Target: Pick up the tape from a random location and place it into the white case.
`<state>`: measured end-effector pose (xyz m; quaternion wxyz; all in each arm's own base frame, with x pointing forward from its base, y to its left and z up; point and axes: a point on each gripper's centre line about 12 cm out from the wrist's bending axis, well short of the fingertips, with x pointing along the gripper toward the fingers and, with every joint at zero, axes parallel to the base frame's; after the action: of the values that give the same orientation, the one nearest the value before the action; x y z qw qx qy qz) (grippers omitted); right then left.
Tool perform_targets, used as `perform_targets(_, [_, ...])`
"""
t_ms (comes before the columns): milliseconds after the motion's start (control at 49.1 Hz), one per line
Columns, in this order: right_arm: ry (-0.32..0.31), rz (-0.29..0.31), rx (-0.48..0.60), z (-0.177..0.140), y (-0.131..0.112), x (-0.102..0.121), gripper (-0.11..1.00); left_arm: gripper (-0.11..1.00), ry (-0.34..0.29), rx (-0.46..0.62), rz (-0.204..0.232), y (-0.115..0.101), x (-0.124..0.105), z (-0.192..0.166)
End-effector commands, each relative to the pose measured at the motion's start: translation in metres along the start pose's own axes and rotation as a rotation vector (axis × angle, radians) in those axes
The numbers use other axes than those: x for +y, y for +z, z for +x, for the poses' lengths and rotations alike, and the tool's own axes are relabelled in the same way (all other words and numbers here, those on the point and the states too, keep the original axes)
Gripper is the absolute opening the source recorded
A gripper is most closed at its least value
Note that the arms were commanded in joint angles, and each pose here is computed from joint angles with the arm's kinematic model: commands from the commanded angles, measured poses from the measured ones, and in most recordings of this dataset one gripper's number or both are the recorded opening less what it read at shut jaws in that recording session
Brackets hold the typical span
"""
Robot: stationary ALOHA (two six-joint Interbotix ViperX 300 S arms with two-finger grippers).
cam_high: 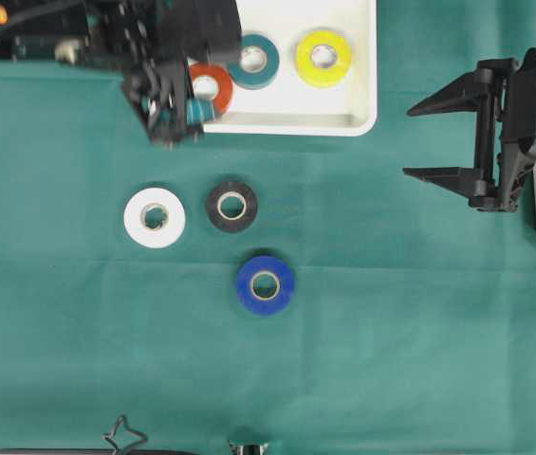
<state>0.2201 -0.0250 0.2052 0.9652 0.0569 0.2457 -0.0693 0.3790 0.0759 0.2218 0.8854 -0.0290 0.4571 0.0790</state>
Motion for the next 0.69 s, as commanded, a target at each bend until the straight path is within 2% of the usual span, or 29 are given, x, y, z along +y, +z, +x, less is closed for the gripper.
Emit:
perform_targets(0, [0.002,0.003,-0.029,-0.001,0.011,0.001,0.89,0.99,-0.037,-0.065,0.033,0.015,-0.023,-0.014])
perform_targets(102, [0.003,0.003,-0.030,-0.001,0.011,0.001,0.89,0.99,-0.074,-0.084,0.051,0.018,-0.046,-0.014])
perform_targets(183, [0.003,0.003,-0.030,-0.001,0.011,0.001,0.89,0.99,-0.088,-0.093,0.058,0.019,-0.055,-0.015])
perform_targets(468, [0.002,0.006,-0.030,-0.001,0.011,0.001,0.89,0.99,-0.088,-0.102,0.058,0.020,-0.055,-0.017])
perform_targets(672, [0.001,0.006,-0.029,-0.001,0.013,0.001,0.89,0.99,-0.090,-0.140,0.054,0.020,-0.053,-0.037])
